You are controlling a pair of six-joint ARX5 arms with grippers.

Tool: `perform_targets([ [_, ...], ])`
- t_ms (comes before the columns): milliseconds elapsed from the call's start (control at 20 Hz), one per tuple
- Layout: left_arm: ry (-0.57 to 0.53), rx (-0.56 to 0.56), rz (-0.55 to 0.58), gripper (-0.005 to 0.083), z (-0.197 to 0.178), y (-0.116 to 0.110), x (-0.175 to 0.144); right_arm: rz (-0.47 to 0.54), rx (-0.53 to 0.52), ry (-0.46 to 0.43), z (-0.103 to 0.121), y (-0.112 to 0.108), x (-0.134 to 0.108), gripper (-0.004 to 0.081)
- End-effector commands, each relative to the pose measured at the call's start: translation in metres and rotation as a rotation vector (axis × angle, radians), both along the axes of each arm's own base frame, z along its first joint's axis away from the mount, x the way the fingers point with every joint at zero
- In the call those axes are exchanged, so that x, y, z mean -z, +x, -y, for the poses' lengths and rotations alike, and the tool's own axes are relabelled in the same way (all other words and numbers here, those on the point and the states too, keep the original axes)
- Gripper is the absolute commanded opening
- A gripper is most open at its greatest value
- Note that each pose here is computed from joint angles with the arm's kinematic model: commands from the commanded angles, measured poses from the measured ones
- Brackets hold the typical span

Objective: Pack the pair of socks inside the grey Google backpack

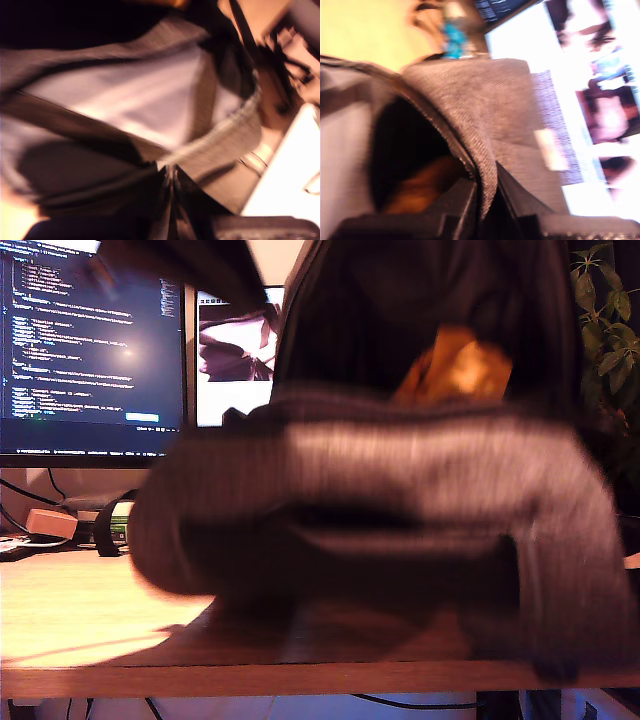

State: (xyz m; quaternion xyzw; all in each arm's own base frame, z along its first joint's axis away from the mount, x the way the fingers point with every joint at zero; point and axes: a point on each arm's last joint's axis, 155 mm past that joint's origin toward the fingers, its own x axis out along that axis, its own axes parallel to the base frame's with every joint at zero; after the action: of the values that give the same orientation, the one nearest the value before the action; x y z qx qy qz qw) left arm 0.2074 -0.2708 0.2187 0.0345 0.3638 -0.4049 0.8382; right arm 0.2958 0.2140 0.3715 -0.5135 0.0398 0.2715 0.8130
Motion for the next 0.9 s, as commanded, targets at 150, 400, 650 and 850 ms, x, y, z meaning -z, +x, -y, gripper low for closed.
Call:
perform_targets([
  [150,-0.002,-0.080,0.126,-0.0021,-0.027,0.005,-0.028,0.153,0.022,0.117,0.014,0.000,-0.085,-0.0011],
  [400,0.034,-0.123,0.142,-0.0021,-0.039,0.009,-0.027,-0.011,0.031,0.095,0.006,0.004,-0.044,-0.0011],
  [650,0.047,-0.134,0.154,-0.0021,-0.042,0.011,-0.026,-0.232,-0.058,0.013,-0.011,-0.012,0.015,-0.0011],
  [850,0.052,-0.145,0.160,-0.0021,-0.044,0.013,-0.026,-0.279,-0.047,-0.005,-0.013,-0.008,0.031,-0.0011],
])
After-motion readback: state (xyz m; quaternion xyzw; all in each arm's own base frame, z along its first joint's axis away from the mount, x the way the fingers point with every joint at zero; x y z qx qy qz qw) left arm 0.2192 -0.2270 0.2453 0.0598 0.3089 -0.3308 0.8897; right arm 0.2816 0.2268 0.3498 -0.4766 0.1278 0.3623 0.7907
